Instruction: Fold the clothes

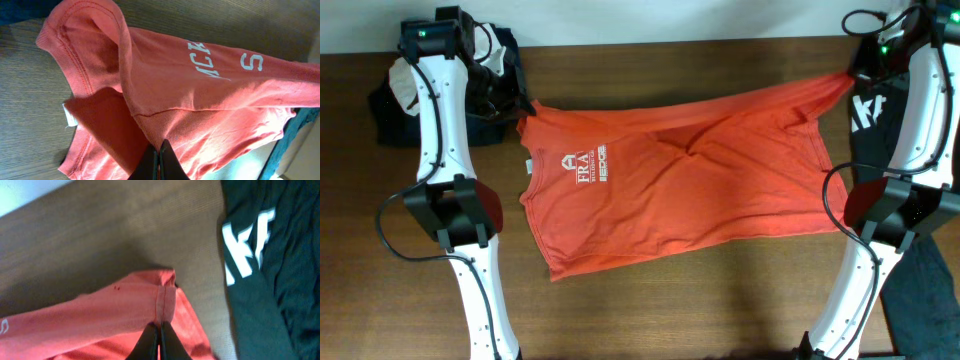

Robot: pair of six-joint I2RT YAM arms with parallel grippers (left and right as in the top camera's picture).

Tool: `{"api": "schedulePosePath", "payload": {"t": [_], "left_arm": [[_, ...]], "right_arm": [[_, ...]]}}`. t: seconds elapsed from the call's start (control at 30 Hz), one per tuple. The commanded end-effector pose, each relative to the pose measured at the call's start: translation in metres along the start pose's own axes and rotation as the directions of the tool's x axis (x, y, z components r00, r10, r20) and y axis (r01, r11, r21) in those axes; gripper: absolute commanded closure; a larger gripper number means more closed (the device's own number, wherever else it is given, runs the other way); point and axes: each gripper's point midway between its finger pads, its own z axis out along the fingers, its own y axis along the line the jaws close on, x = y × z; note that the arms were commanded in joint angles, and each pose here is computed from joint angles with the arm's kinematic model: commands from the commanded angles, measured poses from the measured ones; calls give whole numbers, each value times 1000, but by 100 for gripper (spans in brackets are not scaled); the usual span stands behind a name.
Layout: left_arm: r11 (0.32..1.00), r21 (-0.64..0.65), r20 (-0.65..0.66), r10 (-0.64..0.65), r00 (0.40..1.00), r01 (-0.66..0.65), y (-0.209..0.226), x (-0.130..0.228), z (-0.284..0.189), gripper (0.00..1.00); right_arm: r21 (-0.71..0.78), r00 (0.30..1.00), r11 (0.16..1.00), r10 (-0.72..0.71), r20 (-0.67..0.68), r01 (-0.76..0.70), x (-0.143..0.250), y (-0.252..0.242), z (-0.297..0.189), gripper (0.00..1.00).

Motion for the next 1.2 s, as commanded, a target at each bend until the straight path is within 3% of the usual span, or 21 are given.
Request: {"api": "schedulePosePath", "payload": {"t": [0.0, 0.13, 0.37, 0.57, 0.73, 0.8, 0.93, 1.1, 1.17], "left_arm": [[1000, 23, 3, 1, 1000, -1, -3, -2, 0, 99], [999, 32, -1, 20, 1000, -20, -14, 1, 2, 99], [998, 39, 63, 50, 997, -52, -30, 4, -29, 100], [999, 30, -21, 32, 999, -32, -32, 21, -11, 99], [998, -51, -139, -37, 990, 30, -5, 43, 13, 100], [984, -170, -194, -78, 978, 45, 24, 55, 26, 100], [957, -289, -210, -96, 973, 32, 50, 60, 29, 99], [957, -287, -210, -97, 973, 33, 49, 60, 29, 100], [960, -278, -211, -96, 973, 35, 47, 60, 29, 81]], "right_arm": [[-10, 993, 995, -101, 62, 101, -14, 11, -5, 96], [-9, 988, 997, -80, 132, 82, -31, 12, -6, 96], [101, 999, 994, -40, -35, 43, 9, -10, -2, 96], [113, 997, 993, -34, -68, 41, 14, -17, 24, 96], [112, 998, 994, -14, -56, 20, 12, -15, 27, 95], [111, 999, 994, -14, -42, 19, 8, -15, 27, 95], [104, 1000, 994, -20, -22, 23, 3, -15, 43, 91], [104, 997, 994, -21, -73, 28, 16, -12, 54, 96], [106, 996, 994, -15, -83, 24, 19, -13, 54, 89]]}}
